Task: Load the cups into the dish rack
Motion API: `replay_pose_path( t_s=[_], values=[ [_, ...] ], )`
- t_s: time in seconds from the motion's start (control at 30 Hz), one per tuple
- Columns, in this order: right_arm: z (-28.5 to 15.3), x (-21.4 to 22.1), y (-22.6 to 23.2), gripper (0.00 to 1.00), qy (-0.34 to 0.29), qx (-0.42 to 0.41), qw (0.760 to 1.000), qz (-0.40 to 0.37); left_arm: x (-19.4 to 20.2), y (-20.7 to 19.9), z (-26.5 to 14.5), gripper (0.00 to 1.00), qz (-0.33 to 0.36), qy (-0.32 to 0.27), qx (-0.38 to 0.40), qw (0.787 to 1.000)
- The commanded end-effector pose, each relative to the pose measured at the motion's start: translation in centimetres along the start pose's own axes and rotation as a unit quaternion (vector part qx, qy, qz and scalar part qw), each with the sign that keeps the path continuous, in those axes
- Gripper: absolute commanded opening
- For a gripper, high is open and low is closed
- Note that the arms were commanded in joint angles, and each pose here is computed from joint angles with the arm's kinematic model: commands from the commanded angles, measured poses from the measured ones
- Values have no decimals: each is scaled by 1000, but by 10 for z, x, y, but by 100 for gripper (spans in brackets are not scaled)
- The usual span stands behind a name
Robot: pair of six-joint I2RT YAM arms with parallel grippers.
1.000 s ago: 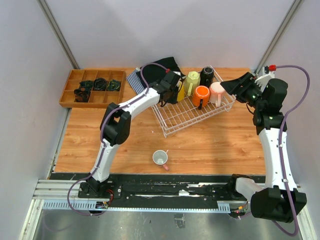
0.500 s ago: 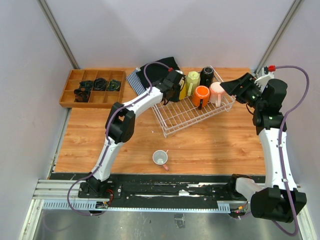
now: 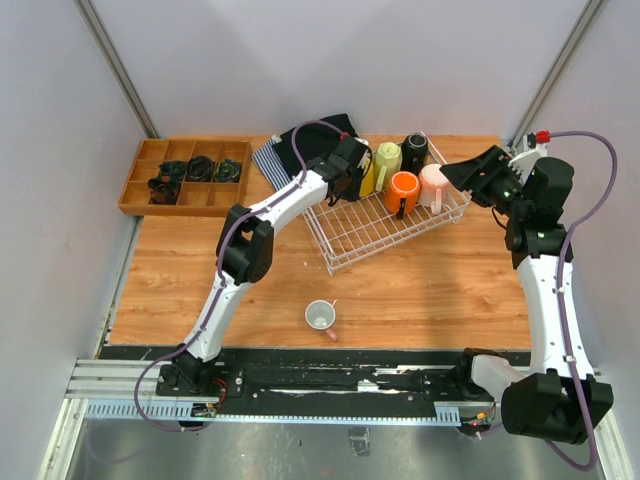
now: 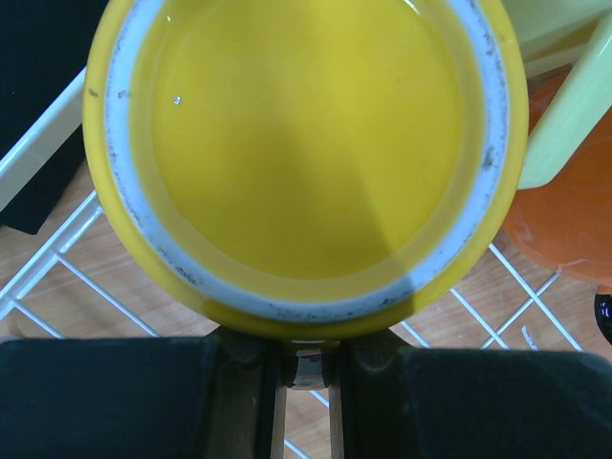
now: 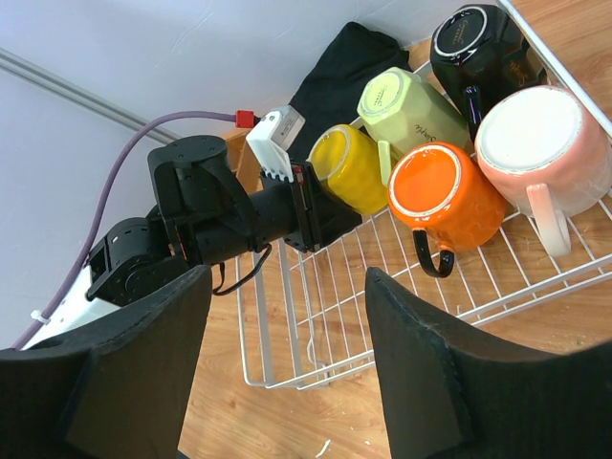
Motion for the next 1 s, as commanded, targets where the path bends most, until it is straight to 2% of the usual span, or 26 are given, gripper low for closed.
replay_pose_path(
  t_s=[0.0, 0.07, 0.17, 0.37, 0.47, 0.67, 0.97],
  values=[
    [-1, -4, -4, 66, -4, 1, 1000, -9, -7, 4, 4, 20, -6, -9, -4, 1000],
    [-1, -3, -4, 66, -3, 2, 1000, -9, -5, 5, 3, 25, -7, -5, -6, 1000],
    [-1, -3, -5, 66, -3, 2, 1000, -7, -3, 4, 0, 27, -10, -5, -5, 1000],
    [0, -2, -5, 66, -2, -1, 1000, -5, -4, 4, -7, 48, -14, -12, -2, 1000],
    [0, -2, -5, 66, -2, -2, 1000, -4, -3, 3, -8, 53, -20, -14, 3, 1000],
    [-1, -1, -5, 66, -1, -2, 1000, -3, -4, 0, -14, 51, -33, -22, 12, 999],
    [0, 0, -5, 66, -2, -6, 1000, 1, -7, -8, -25, 43, -37, -28, 23, 999]
  ],
)
Point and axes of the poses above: each gripper's point midway between its finger pads, its own z axis out along the fingers, its own y axis along the line the jaws close on, x = y × z, the point moved 7 cm from there along -z, back along the fingers, and after that the axes turned 8 degrees about z, right-handed, at the moved point
